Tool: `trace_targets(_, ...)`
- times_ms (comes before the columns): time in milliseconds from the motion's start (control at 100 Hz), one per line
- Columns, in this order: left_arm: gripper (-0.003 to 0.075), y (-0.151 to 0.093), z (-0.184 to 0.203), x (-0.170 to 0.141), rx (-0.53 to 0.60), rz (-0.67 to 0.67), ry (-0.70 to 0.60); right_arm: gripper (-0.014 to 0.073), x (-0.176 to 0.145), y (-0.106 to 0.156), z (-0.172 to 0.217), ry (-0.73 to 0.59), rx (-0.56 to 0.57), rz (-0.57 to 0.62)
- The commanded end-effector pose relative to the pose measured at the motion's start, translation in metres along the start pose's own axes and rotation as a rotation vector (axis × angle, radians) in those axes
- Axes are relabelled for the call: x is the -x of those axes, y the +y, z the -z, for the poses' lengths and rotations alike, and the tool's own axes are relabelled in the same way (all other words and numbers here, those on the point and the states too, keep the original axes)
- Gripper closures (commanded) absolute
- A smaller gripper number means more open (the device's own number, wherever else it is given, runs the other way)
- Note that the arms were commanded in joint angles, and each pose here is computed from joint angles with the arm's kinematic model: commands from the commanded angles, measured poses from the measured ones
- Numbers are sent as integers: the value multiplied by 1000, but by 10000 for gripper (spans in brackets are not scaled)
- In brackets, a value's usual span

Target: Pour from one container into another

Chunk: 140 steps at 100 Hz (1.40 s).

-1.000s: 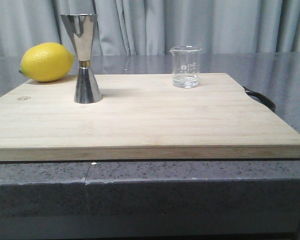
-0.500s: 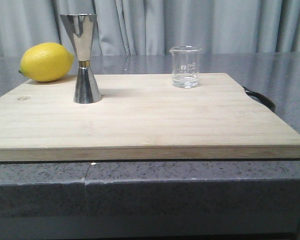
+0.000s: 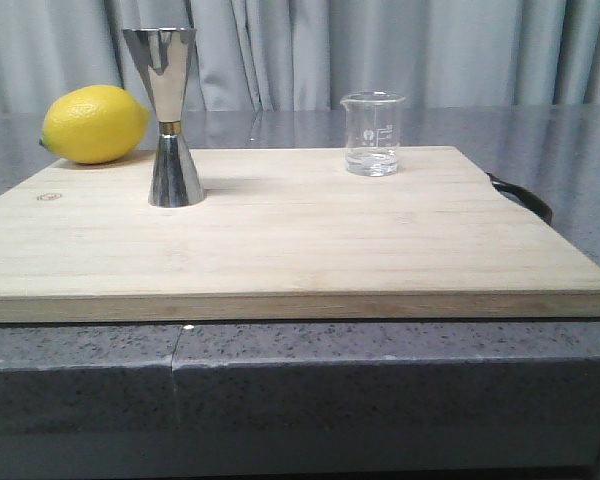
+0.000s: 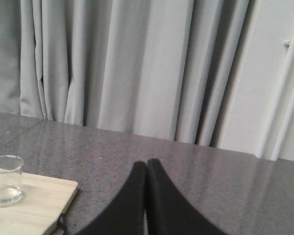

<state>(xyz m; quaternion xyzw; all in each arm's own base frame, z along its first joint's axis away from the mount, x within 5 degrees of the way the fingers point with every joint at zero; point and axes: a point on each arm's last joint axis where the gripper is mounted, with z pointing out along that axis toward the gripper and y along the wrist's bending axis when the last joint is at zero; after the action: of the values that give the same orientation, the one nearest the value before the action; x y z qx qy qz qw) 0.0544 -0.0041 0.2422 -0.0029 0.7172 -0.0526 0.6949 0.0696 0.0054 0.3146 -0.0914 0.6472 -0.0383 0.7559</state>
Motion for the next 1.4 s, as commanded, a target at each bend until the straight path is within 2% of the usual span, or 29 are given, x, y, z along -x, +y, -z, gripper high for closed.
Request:
trace_targets(0, 739, 1, 3, 3, 10, 6, -125, 670, 12, 1, 0, -63, 23, 5)
trace_targets(230, 739, 4, 0, -26, 7, 11, -217, 670, 12, 1, 0, -63, 23, 5)
trace_targets(330, 739, 4, -1, -33, 10, 9, -190, 670, 12, 1, 0, -63, 23, 5)
trace_targets(1320, 739, 4, -1, -34, 11, -5, -179, 670, 11, 1, 0, -55, 20, 5)
trace_targets(1360, 739, 4, -1, -34, 11, -5, -179, 670, 10, 1, 0, -52, 20, -29)
trace_targets(1390, 739, 4, -1, -34, 11, -5, -179, 670, 10, 1, 0, -50, 21, -98)
